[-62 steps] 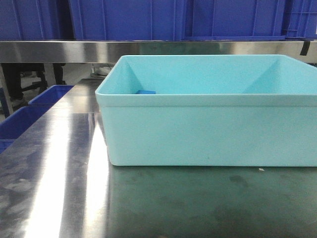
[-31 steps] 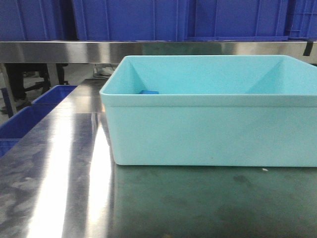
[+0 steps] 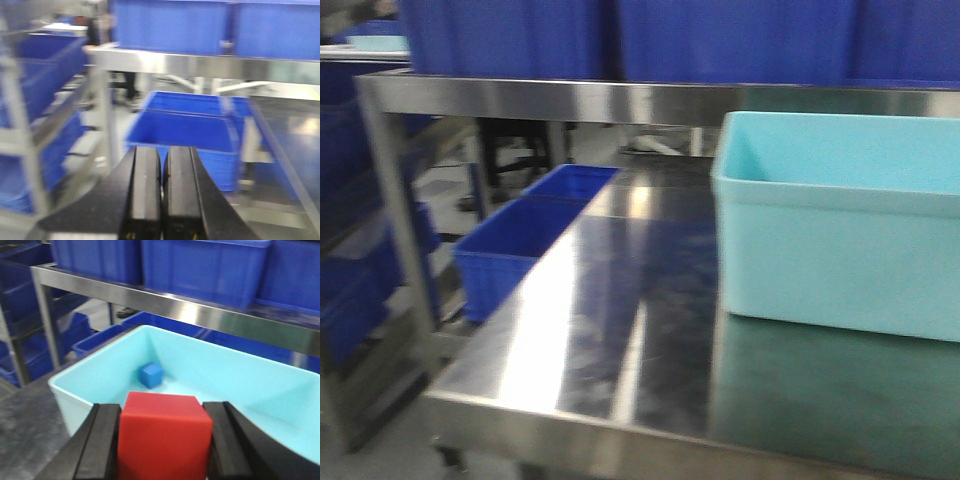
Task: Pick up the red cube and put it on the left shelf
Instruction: 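Drive the base away from the table across the room, holding the cube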
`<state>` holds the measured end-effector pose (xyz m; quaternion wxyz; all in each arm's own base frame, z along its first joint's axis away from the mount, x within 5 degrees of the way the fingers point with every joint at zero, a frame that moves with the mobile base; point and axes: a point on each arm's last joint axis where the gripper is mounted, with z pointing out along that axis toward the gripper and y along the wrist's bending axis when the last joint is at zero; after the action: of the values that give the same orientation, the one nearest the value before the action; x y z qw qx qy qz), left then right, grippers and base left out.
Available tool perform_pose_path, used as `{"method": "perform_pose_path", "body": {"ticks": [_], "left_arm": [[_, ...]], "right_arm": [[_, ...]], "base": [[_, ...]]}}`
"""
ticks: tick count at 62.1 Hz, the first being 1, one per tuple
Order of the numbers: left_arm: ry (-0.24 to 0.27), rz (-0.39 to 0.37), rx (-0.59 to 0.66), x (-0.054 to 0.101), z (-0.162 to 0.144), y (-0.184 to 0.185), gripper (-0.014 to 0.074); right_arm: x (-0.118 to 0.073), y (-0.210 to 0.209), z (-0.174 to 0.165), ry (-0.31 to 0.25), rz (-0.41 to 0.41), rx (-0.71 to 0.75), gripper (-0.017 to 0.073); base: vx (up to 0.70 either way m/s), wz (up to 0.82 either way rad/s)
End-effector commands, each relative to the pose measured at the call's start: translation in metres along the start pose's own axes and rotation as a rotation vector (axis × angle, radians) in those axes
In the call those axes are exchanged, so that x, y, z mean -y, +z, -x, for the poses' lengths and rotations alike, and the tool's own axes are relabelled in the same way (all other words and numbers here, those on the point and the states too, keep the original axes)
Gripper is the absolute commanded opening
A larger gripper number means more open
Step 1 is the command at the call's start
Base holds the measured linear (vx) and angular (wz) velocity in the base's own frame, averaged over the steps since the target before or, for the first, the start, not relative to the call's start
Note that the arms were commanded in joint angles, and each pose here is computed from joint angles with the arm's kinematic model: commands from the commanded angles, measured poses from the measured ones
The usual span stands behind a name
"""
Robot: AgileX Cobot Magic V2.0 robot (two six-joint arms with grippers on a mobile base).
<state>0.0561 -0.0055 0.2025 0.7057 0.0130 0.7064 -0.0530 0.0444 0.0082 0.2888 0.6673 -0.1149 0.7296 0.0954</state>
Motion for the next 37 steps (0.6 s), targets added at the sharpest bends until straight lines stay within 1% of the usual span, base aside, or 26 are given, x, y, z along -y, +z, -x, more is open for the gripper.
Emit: {"method": "perform_pose_path", "body": {"ticks": [1,14,16,37], "left_arm": [[-0.006,-0.001,0.076,-0.0005,0.0007,-0.0002,0.0101],[-0.006,-0.001,0.076,-0.0005,0.0007,-0.0002,0.0101],[-0.006,-0.001,0.076,-0.0005,0.0007,-0.0002,0.0101],[-0.006,-0.001,0.076,-0.0005,0.0007,-0.0002,0.0101]], "right_arm": [[-0.0007,-0.0017,0.0153,-0.027,0.004,0.099,0.0139],[-0.0007,-0.0017,0.0153,-0.027,0.004,0.099,0.0139],[-0.0007,-0.0017,0.0153,-0.027,0.004,0.099,0.0139],[-0.0007,-0.0017,0.0153,-0.027,0.004,0.099,0.0139]], "base": [[-0.09,0.54],[-0.09,0.63],[-0.04,1.15],[-0.11,0.81]]}}
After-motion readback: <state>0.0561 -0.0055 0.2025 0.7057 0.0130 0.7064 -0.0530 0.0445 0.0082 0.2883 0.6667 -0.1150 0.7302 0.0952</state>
